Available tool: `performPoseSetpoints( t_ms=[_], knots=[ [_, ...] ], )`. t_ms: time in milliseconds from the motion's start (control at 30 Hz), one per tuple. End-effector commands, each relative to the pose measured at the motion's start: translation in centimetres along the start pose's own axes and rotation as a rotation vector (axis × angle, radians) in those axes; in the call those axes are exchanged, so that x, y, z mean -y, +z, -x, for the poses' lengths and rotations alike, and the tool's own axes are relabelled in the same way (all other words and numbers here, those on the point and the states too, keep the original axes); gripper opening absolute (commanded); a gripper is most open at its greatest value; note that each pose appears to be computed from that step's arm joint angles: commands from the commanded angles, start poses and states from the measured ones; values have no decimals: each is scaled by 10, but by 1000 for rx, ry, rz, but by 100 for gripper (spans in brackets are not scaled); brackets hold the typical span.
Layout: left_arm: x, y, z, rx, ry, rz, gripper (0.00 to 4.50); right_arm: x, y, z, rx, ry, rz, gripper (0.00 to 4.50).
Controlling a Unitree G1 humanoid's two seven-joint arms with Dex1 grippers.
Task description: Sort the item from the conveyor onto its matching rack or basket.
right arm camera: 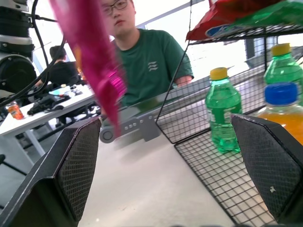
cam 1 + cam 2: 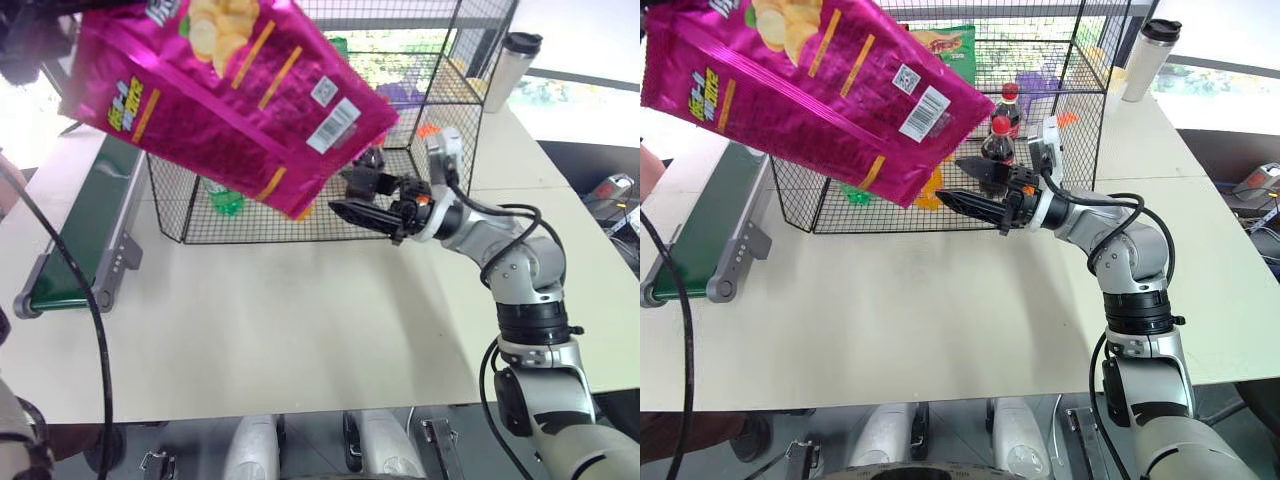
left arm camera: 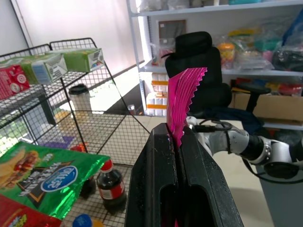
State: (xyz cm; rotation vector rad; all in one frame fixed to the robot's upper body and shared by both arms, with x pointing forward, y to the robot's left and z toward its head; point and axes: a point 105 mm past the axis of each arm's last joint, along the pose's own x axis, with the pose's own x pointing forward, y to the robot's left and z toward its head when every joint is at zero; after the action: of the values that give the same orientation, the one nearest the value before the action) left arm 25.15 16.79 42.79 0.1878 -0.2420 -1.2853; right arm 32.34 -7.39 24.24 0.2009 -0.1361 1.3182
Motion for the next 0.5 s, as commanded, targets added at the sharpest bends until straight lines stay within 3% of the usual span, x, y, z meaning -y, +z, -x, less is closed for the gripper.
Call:
performPoseSetpoints(
  t_ms=[33,167,433,500],
  knots=[
    [6,12,4,38,0,-48,2,-14,26,-13,79,75,59,450],
    [6,11,1,50,-8,-39,2,-33,31,-25,100,166,46,450],
    [5,2,-2,61,-19,-3,2,-27,31,-50,169,154,32,450],
    [4,-1,-2,59,-9,1,0,-26,33,-50,194,151,33,398]
  ],
)
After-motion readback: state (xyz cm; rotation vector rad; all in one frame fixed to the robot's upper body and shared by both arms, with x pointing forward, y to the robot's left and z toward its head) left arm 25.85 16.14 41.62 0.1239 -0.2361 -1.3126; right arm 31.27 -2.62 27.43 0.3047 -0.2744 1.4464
